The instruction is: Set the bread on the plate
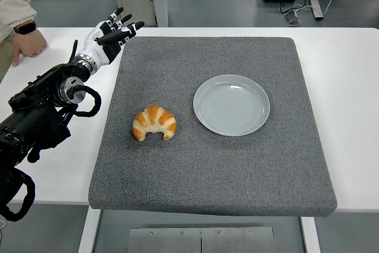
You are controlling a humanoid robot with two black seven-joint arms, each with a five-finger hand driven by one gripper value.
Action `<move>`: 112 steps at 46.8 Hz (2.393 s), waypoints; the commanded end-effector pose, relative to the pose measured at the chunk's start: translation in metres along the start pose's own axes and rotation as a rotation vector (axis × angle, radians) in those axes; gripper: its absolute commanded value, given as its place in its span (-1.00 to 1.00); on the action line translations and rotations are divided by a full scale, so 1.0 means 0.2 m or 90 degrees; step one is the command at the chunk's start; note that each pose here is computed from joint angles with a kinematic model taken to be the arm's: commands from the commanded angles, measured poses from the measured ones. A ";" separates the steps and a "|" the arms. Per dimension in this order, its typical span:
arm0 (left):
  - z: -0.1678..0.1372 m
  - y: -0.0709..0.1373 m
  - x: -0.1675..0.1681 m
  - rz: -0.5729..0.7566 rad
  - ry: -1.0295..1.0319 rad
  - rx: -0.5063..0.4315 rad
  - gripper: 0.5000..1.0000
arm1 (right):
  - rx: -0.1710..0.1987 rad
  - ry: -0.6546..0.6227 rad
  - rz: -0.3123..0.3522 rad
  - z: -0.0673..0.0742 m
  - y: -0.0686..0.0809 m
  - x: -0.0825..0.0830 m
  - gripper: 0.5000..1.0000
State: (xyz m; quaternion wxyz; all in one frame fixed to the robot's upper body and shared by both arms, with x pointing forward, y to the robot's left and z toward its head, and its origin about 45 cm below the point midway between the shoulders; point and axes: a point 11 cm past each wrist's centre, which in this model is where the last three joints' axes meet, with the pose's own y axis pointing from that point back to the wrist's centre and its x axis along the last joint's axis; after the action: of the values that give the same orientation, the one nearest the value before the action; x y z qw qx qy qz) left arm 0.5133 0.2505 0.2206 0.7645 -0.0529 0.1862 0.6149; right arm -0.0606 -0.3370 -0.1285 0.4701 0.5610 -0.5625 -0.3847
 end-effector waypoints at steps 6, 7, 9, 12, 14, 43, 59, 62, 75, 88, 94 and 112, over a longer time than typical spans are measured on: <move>0.00 0.00 0.00 0.001 0.000 -0.002 0.89 | 0.000 -0.001 0.000 0.00 0.00 0.00 1.00; 0.00 0.00 0.01 0.002 -0.001 -0.001 0.89 | 0.000 0.000 0.000 0.00 0.00 0.00 1.00; 0.01 0.00 0.01 0.005 -0.002 -0.003 0.89 | 0.000 0.000 0.000 0.00 0.00 0.00 1.00; 0.01 0.00 0.01 0.005 -0.002 -0.007 0.89 | 0.000 0.000 0.000 0.00 0.00 0.00 1.00; 0.01 0.00 0.01 0.005 -0.002 -0.007 0.89 | 0.000 -0.001 0.000 0.00 0.00 0.00 1.00; 0.10 0.01 -0.05 -0.028 -0.005 -0.023 0.89 | 0.000 -0.001 0.000 0.00 0.00 0.00 1.00; 0.16 0.13 -0.10 -0.090 -0.041 -0.026 0.89 | 0.000 -0.001 0.000 0.00 0.00 0.00 1.00; 0.19 0.15 -0.12 -0.101 -0.058 -0.029 0.89 | 0.000 0.000 0.000 0.00 0.00 0.00 1.00; 0.17 0.22 -0.19 -0.123 -0.134 -0.026 0.89 | 0.000 0.000 0.000 0.00 0.00 0.00 1.00; 0.24 0.26 -0.25 -0.143 -0.250 -0.049 0.89 | 0.000 0.000 0.001 0.00 0.00 0.00 1.00; 0.28 0.33 -0.34 -0.186 -0.291 -0.065 0.89 | 0.000 -0.001 0.000 0.00 0.00 0.00 1.00; 0.19 0.48 -0.38 -0.255 -0.542 -0.053 0.88 | 0.000 0.000 0.000 0.00 0.00 0.00 1.00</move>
State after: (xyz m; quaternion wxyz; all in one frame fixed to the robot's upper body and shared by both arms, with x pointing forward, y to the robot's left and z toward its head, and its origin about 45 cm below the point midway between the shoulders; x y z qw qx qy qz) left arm 0.4187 0.2108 0.3007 0.8787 0.1146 -0.1611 0.4344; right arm -0.0606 -0.3371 -0.1285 0.4702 0.5608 -0.5626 -0.3846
